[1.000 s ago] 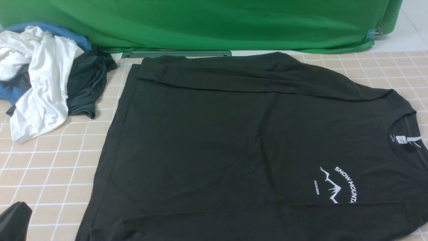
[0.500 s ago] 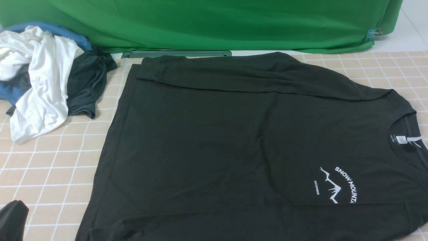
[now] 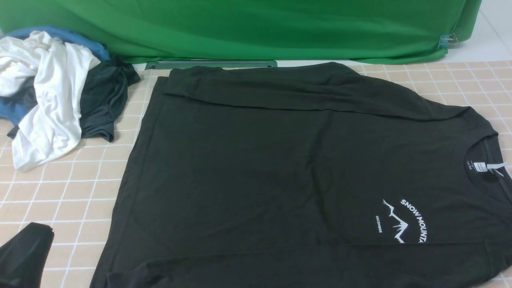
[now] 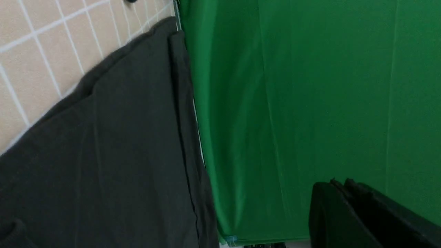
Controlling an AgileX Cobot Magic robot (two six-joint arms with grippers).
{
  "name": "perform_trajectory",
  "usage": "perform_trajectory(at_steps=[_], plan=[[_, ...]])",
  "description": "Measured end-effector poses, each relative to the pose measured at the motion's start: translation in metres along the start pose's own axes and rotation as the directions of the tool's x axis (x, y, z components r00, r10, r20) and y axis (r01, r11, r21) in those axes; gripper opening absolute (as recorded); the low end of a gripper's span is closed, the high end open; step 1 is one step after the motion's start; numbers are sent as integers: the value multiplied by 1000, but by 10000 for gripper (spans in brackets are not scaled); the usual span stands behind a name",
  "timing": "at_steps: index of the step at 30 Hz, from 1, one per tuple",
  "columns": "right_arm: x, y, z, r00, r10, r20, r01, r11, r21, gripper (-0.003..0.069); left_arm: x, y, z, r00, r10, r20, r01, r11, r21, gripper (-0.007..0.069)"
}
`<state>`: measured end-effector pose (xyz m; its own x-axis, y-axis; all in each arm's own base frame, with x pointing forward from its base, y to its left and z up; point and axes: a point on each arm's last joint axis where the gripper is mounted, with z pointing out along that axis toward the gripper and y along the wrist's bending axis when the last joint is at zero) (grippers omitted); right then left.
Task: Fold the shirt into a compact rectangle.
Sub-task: 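Grasp the left edge of the dark T-shirt lying flat on the table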
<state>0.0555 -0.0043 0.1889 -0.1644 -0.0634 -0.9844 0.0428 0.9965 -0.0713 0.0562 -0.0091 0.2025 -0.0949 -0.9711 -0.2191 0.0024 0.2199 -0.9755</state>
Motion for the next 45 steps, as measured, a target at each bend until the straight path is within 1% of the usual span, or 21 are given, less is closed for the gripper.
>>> perform_trajectory(at_steps=[6,12,13,14,16,17,18,19,21,22,25,27,31,33,36,37,39,42,43,44,45], plan=[[0,0,0,1000,0,0,0,1000,0,250,-5,-2,0,988,141,54,-142,990,9,18],[-2,0,0,1000,-5,25,5,1000,-2,250,-7,-3,0,987,141,79,-143,989,23,18],[-3,0,0,999,7,36,-6,1000,-5,250,-7,-3,0,989,124,77,-126,992,24,18],[-5,1,0,995,79,56,-78,997,-18,250,-6,-3,0,991,112,68,-114,993,24,18],[-11,3,-1,940,324,105,-317,945,-78,250,-5,-12,-2,992,122,41,-123,992,34,18],[-14,3,-1,873,473,120,-463,880,-103,250,-6,-22,-4,989,140,40,-143,988,59,18],[-16,3,-1,820,559,125,-545,829,-125,250,-7,-32,-7,985,166,42,-169,982,83,18],[-18,3,-2,744,655,134,-637,755,-156,250,-8,-44,-10,980,196,44,-200,974,109,18],[-24,1,-3,623,766,156,-737,642,-209,250,-12,-79,-20,954,297,48,-301,939,165,18],[-25,1,-4,590,790,165,-757,613,-226,250,-12,-88,-20,944,330,31,-330,930,160,18],[-28,0,-5,545,818,182,-778,575,-254,250,-10,-108,-16,908,408,-94,-399,912,98,18],[-30,-1,-5,525,829,189,-785,558,-267,250,-6,-109,-3,863,418,-283,-441,897,-20,18],[-36,-3,-8,479,844,240,-781,535,-321,246,3,-94,28,739,294,-607,-513,829,-223,18],[-42,-5,-11,449,844,294,-762,533,-367,218,5,-85,45,665,201,-719,-550,783,-290,18],[-54,-7,-15,442,837,323,-744,543,-390,135,7,-77,68,561,96,-823,-602,729,-326,18],[-65,-7,-18,475,814,335,-720,578,-384,76,7,-74,78,518,60,-853,-625,708,-329,18],[-91,-7,-24,564,750,346,-665,661,-347,41,5,-66,93,478,20,-878,-656,672,-342,20],[-131,-5,-32,724,618,307,-561,786,-259,32,3,-49,108,441,-42,-897,-705,602,-375,39],[-132,-4,-32,757,593,274,-540,804,-248,32,2,-47,109,436,-43,-899,-713,592,-374,43],[-152,-2,-33,850,485,208,-447,871,-203,31,-1,-39,112,422,-61,-905,-747,541,-385,67],[-156,-1,-31,892,429,142,-403,897,-181,31,-2,-36,113,426,-72,-902,-756,520,-398,77]])
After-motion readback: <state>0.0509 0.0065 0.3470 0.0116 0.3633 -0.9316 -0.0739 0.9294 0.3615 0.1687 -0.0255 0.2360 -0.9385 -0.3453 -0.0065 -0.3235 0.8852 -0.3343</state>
